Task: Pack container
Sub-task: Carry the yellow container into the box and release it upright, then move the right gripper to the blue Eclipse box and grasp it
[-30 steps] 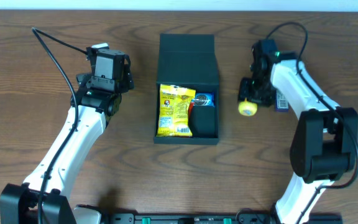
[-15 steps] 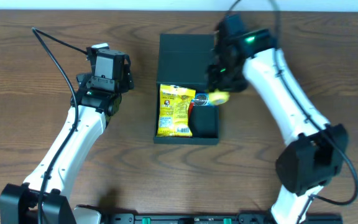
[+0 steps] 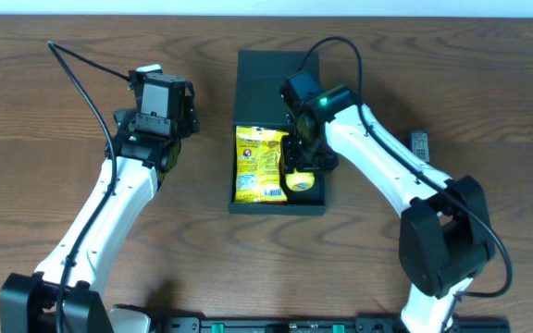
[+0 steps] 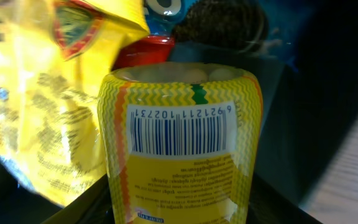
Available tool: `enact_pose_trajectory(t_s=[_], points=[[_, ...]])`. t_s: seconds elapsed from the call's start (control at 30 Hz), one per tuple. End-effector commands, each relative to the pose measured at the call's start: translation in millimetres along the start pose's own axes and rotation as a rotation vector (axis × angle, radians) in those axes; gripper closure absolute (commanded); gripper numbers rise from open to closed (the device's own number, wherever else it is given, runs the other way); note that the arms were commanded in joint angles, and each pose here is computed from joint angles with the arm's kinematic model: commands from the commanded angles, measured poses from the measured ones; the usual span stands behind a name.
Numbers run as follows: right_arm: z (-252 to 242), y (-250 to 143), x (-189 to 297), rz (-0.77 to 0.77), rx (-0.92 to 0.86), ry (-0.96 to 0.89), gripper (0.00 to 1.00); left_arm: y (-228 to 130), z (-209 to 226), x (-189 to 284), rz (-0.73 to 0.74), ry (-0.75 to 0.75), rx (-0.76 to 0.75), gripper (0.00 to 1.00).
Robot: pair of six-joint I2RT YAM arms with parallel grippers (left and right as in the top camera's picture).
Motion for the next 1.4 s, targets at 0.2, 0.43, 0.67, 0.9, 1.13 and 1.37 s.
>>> enact_pose_trajectory(t_s=[0.2, 0.43, 0.67, 0.9, 1.13, 1.37], points=[[3, -7, 2, 0.006, -0.016, 0.012, 0.26, 5, 2, 4, -0.017, 0.002, -0.004, 0.05], [8, -1, 29, -0.007, -0.002, 0.030, 0.27, 5, 2, 4, -0.017, 0.002, -0.004, 0.04], [-15, 18, 102, -0.271, -0.010, -0.162, 0.20, 5, 2, 4, -0.017, 0.002, -0.004, 0.04], [-91, 37, 106, -0.280, -0.164, -0.306, 0.18, 5, 2, 4, -0.016, 0.002, -0.004, 0.05], [-184, 43, 77, -0.210, -0.215, -0.362, 0.17, 5, 2, 4, -0.017, 0.002, -0.004, 0.05], [-235, 45, 53, -0.248, -0.276, -0.289, 0.15, 5, 2, 4, -0.018, 0.002, -0.003, 0.05]])
Point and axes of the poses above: each gripper's point midway between its finger pads, its own x axis back along the fingers, its own z axis along the line the jaws close on, y = z × x, the point moved 10 cm from there along x, back along the fingers, and after that the axes turned 2 degrees about -x, right-handed, at the moved point
